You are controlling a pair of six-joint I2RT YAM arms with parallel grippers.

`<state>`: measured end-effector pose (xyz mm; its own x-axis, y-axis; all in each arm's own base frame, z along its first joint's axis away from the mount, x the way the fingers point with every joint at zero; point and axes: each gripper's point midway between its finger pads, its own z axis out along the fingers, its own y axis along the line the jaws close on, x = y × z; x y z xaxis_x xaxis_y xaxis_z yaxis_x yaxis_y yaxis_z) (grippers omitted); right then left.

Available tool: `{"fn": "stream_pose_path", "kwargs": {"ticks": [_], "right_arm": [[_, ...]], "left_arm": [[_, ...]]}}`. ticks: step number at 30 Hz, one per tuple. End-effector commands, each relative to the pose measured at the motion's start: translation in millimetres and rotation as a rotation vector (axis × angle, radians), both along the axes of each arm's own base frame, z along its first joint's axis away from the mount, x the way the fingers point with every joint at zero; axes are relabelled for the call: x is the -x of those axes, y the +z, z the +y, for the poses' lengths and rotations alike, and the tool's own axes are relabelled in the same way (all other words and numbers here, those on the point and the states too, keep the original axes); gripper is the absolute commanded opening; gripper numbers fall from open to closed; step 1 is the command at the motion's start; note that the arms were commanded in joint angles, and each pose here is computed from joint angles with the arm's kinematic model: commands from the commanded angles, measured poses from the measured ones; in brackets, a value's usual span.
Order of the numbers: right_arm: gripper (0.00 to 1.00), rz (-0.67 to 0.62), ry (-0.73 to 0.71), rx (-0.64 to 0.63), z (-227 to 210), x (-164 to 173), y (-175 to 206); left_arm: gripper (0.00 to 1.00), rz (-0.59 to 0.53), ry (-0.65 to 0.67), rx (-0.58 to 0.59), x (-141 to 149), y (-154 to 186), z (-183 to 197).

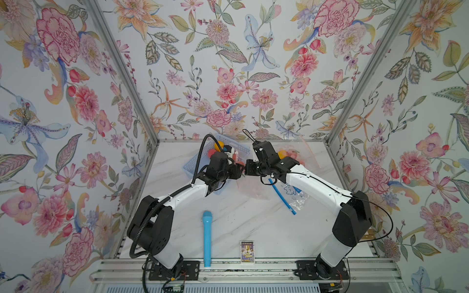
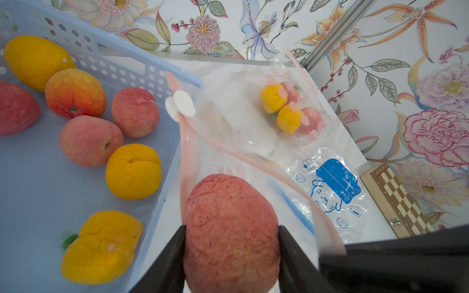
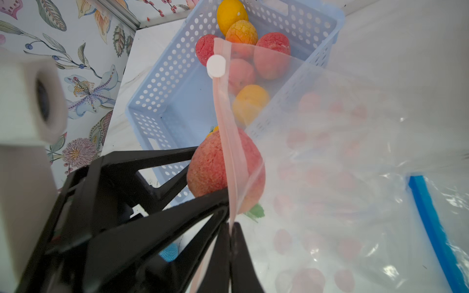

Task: Place the peach in a zip-top bag and seal the zipper
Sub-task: Place the peach in the zipper food storage bag.

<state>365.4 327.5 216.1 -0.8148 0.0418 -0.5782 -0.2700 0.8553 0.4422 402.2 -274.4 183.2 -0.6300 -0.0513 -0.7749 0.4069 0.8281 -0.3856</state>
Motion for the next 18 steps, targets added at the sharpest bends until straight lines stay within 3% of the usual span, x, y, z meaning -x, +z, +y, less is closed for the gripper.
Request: {"fn": "stream_pose_path", "kwargs": {"ticks": [1, 9, 14, 18], "right_arm": [[0.0, -0.015, 0.011, -0.048, 11, -2, 11], [0.0, 0.009, 0.014, -0.066, 16, -6, 0], [0.0, 0.014, 0.022, -0.103, 18, -9, 0], [0.0, 0.0, 0.024, -0.109, 18, -12, 4]], "left_arm": [[0.5, -0.029, 0.009, -0.037, -5, 8, -2], [0.57, -0.013, -0.034, 0.054, -1, 17, -16], [0.51, 0.02, -0.1, 0.154, 9, 22, -31], [0.5, 0.045, -0.113, 0.134, 14, 11, -34]]}}
